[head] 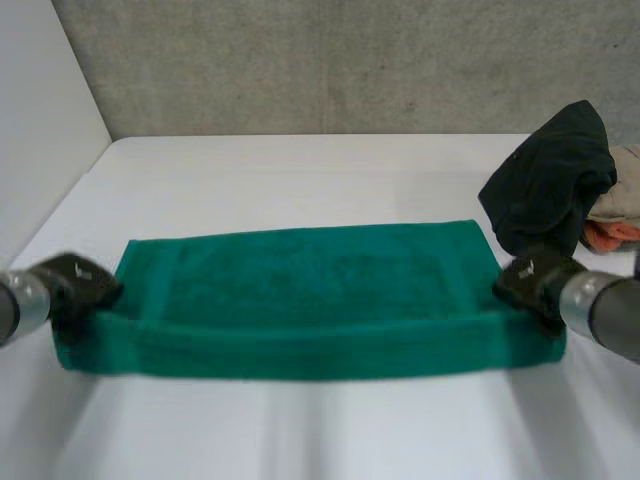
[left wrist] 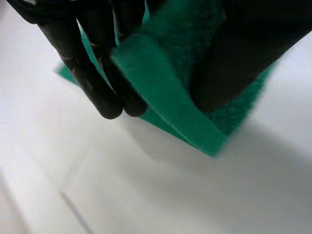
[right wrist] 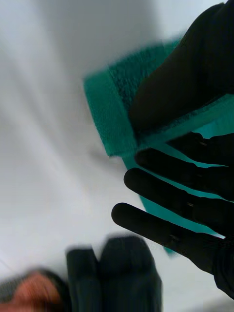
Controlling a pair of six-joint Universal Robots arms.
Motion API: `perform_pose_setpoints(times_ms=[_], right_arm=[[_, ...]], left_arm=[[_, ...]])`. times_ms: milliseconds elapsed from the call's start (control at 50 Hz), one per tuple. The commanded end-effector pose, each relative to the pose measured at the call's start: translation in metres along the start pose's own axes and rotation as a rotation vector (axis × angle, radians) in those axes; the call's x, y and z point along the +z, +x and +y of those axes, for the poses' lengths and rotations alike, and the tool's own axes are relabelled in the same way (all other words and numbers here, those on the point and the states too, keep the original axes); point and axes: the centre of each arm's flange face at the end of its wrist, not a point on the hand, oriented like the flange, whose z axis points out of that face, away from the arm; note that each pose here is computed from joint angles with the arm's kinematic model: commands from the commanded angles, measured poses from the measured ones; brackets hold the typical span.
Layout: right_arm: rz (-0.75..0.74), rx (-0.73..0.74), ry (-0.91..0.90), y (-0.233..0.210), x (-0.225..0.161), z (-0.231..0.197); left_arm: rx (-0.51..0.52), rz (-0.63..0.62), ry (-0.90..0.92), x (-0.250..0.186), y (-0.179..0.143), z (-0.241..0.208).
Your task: Fold the laundry.
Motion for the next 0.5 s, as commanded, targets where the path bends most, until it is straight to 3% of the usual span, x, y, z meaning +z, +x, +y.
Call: perform_pose_setpoints(times_ms=[20,180,380,500], right_arm=[[0.207,0.115,0.232,0.022,0.040,-0.028],[0.394,0.139,0.360,0.044,0.092,-0.050],[0.466,0.114,0.431,0.049,0.155,-0.065],[0.476,0.109,0.454,0.035,0.187,-0.069]], left_arm=[[-0.128,-0.168,0.065,0.031,-0.033,-0.023],[-0.209,-0.244,0.150,0.064,-0.051,-0.047],[-0.237,-0.348,0.167,0.116,-0.060,-0.066],[-0.239,-0.339,0.187,0.133,-0.052,-0.075]])
